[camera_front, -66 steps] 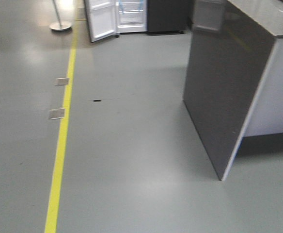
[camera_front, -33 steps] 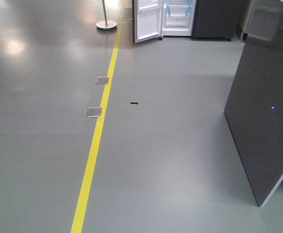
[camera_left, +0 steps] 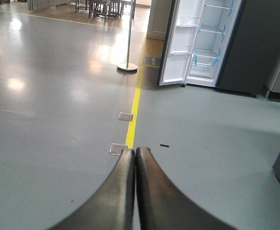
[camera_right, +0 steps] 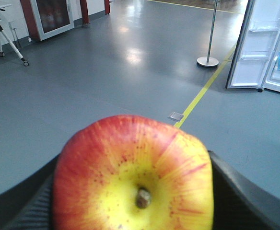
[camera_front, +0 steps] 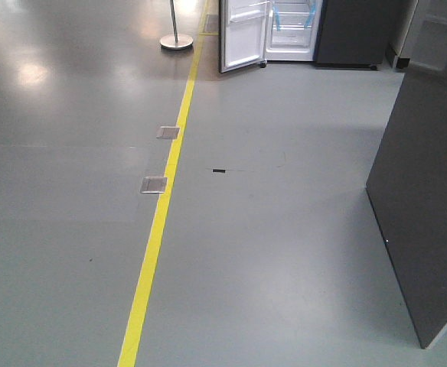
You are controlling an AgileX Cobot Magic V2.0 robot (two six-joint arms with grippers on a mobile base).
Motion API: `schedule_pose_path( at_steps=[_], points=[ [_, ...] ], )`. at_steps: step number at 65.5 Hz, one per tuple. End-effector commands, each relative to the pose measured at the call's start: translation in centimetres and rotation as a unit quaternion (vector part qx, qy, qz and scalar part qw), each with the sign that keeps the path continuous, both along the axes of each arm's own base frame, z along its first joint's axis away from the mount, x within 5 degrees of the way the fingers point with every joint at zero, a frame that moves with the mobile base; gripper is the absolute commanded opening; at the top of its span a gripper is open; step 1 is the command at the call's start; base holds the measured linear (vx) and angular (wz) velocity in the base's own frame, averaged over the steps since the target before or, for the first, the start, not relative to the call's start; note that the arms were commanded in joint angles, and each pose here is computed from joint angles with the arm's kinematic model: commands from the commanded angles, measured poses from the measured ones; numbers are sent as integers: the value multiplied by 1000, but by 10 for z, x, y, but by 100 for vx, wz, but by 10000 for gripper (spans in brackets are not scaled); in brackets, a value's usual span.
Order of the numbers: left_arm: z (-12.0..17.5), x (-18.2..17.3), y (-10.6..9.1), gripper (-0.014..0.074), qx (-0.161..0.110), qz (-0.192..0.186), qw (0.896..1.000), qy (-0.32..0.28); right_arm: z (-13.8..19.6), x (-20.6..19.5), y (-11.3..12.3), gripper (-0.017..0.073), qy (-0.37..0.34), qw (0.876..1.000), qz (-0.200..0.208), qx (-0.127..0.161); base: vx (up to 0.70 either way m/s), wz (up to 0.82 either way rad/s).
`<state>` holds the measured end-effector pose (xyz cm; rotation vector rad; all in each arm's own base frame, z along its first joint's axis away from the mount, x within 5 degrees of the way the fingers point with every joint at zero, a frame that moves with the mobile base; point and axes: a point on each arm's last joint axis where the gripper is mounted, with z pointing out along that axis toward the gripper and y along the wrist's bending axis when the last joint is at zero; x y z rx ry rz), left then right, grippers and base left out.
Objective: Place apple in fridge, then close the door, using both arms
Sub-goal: 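Drive toward the open white refrigerator carrying the apple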
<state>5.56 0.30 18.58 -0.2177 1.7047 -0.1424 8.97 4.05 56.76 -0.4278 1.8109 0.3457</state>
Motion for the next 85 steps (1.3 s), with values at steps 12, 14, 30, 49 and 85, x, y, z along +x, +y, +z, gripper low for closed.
schedule_pose_path(
  at_steps=[12, 14, 30, 49, 85],
  points=[
    [13, -1, -1, -6, -2, -7, 999, -50, 11, -1, 0, -9, -45, 999, -4, 17, 16, -1],
    [13, -1, -1, -6, -2, -7, 999, -50, 11, -1, 0, -9, -45, 999, -4, 17, 17, -3],
    [13, -1, -1, -6, -2, -7, 999, -50, 11, -1, 0, -8, -45, 999, -4, 17, 17, -7],
    [13, -1, -1, -6, -2, -7, 999, -50, 11, -1, 0, -8, -45, 999, -4, 17, 18, -8],
    [13, -1, -1, -6, -2, -7, 999, -50, 11, -1, 0, -8, -45, 999, -4, 17, 16, 1]
  ],
)
